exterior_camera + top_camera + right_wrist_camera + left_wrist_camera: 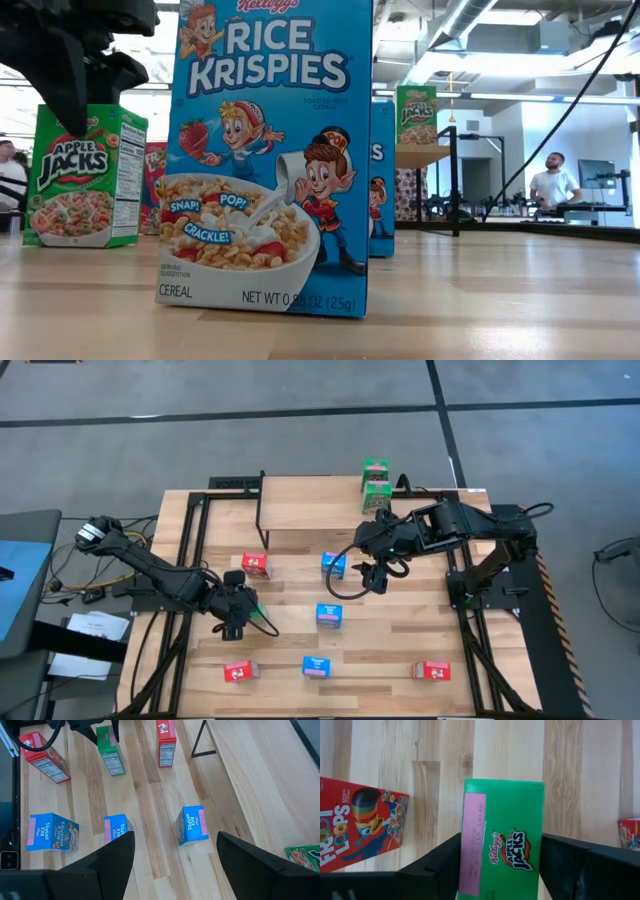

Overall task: Stack cereal on shelf
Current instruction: Put the green cereal box on the shelf aligned with the other green cereal box

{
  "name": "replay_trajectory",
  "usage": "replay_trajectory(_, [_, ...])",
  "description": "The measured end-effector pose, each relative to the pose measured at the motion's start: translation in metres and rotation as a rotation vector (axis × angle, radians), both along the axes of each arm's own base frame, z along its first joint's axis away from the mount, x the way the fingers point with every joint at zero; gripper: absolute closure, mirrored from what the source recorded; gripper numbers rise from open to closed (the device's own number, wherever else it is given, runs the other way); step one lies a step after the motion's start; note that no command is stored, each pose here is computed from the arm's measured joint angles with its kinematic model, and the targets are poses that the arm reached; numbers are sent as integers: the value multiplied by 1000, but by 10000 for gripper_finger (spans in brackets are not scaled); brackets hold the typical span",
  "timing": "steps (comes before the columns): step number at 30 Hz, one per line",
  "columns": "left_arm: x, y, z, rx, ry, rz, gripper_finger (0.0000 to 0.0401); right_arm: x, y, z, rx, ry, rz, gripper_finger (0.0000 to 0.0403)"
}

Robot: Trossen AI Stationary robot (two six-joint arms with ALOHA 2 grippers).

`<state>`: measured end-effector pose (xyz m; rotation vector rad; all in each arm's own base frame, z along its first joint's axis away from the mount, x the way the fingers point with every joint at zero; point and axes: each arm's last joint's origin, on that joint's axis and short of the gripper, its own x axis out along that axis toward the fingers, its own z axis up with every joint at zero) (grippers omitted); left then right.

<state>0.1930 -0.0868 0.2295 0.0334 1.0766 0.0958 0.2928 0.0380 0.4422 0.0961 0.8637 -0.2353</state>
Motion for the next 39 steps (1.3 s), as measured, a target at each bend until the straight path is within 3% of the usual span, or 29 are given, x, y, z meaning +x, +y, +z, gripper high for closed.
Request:
replay_trajectory(6, [0,-1,0,-19,8,-19,223,0,0,0,0,0,0,97])
replay_trajectory(24, [8,-6,6,-88,-74,-40,216,-2,14,0,0,-1,49,97])
replay_trajectory(39, [18,-9,57,-53,-199,-79,216,-12,50,1,-44,-33,62,97])
